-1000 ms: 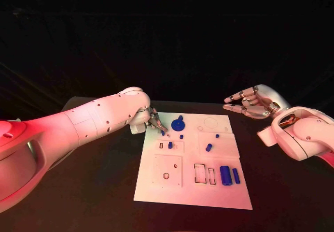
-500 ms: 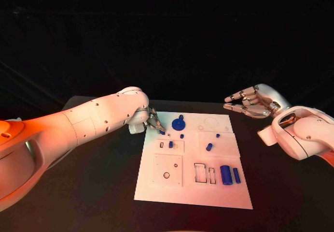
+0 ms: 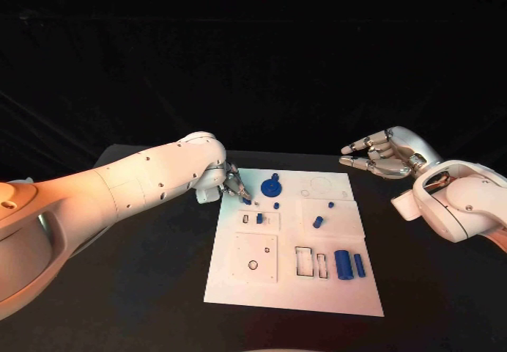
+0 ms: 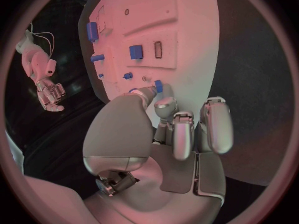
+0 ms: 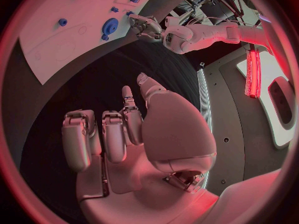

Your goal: Assemble the parts on the task board

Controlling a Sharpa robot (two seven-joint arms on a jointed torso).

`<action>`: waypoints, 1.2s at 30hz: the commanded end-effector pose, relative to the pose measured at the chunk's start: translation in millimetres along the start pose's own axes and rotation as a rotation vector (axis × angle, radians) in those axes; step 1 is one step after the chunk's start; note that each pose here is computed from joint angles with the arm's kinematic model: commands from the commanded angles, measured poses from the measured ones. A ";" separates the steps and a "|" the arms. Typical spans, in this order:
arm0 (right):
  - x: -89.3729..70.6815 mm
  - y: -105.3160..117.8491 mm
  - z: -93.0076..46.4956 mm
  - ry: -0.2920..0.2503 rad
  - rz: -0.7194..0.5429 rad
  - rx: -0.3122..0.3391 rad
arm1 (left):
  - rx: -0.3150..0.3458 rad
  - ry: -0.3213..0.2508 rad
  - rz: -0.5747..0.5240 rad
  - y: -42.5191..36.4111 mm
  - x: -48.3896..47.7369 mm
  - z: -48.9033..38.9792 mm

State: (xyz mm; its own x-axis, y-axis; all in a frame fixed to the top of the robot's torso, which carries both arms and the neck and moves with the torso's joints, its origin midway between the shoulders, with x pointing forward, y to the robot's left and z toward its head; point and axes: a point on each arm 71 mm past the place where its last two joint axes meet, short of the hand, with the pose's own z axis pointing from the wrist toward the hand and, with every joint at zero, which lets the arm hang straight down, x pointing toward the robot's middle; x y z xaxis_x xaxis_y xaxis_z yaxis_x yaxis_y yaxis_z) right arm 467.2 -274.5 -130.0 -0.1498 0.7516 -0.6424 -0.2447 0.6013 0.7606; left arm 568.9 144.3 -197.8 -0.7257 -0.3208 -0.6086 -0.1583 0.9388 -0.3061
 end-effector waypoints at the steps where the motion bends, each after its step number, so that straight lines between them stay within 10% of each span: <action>1: 1.2 0.4 -0.1 0.013 -0.003 -0.006 | 0.059 -0.040 -0.053 -3.7 -1.4 -0.3; 36: -2.0 -2.4 -0.7 -0.001 -0.002 0.000 | 0.071 0.142 -0.013 22.9 15.4 -25.6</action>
State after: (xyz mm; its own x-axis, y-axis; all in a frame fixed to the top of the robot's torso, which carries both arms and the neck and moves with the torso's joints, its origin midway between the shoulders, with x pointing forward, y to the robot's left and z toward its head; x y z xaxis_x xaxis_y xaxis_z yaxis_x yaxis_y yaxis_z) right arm 467.7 -278.2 -130.5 -0.1443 0.7524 -0.6427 -0.2383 0.6040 0.7606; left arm 540.2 165.1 -194.2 -0.7865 -0.3494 -0.5092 -0.1369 0.9027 -0.4080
